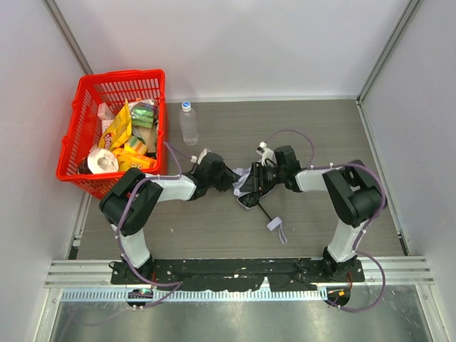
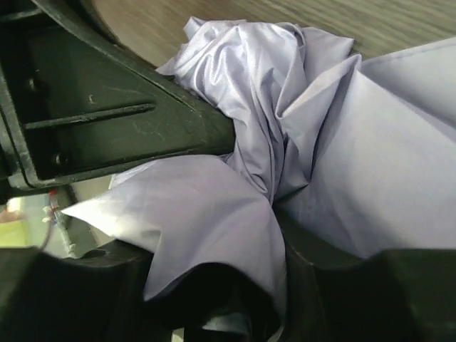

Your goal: Put away the umbrella

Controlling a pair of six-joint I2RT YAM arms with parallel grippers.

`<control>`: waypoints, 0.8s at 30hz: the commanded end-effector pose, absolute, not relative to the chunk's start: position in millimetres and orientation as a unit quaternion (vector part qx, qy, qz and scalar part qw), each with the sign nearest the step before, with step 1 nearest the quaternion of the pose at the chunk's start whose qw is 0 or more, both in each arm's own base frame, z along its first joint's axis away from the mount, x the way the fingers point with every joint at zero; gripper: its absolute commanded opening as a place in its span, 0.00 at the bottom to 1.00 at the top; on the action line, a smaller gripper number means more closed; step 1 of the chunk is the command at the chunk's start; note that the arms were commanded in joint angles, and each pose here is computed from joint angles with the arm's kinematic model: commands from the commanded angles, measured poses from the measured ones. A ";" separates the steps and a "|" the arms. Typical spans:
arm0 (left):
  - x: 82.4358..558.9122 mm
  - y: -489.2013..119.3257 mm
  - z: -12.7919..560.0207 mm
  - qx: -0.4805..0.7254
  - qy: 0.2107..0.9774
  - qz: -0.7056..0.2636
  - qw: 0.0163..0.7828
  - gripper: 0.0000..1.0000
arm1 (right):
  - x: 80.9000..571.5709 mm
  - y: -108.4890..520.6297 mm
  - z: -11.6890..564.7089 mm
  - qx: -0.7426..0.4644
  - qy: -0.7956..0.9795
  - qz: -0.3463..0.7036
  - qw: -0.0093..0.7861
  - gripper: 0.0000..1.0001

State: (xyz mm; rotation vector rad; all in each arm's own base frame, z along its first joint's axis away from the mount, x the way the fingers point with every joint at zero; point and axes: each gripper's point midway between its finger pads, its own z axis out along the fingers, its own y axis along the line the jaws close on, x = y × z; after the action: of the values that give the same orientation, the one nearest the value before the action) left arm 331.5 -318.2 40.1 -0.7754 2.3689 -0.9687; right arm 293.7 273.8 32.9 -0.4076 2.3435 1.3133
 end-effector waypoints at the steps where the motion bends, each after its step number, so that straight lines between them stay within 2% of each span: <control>1: 291.4 -291.4 -21.5 -0.265 0.912 -0.257 0.178 0.00 | 293.7 256.8 50.3 -0.161 0.887 0.355 0.249 0.53; 2: 290.3 -291.4 -21.7 -0.267 0.912 -0.257 0.177 0.00 | 293.2 248.0 57.0 -0.162 0.895 0.326 0.258 0.69; 4: 289.4 -290.3 -22.7 -0.270 0.912 -0.256 0.174 0.00 | 298.0 240.6 74.7 -0.169 0.898 0.277 0.299 0.74; 9: 285.3 -288.8 -23.2 -0.280 0.912 -0.249 0.166 0.00 | 300.2 238.2 111.2 -0.188 0.880 0.190 0.393 0.77; 12: 283.7 -287.6 -21.5 -0.283 0.914 -0.243 0.161 0.00 | 290.8 255.4 117.1 -0.237 0.858 0.137 0.435 0.80; 15: 284.6 -287.5 -19.4 -0.285 0.915 -0.239 0.158 0.00 | 303.0 259.3 120.3 -0.235 0.844 0.085 0.475 0.84; 18: 280.4 -285.0 -21.1 -0.288 0.919 -0.225 0.148 0.00 | 310.0 272.6 113.5 -0.254 0.832 0.076 0.487 0.84; 24: 279.4 -283.7 -19.6 -0.302 0.919 -0.212 0.135 0.00 | 312.1 268.5 60.6 -0.285 0.844 -0.001 0.453 0.84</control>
State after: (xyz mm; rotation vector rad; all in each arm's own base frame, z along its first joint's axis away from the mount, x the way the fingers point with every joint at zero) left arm 325.3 -321.9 38.7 -0.8125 2.4326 -0.9420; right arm 294.5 268.1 61.4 -0.7199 2.1486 0.1423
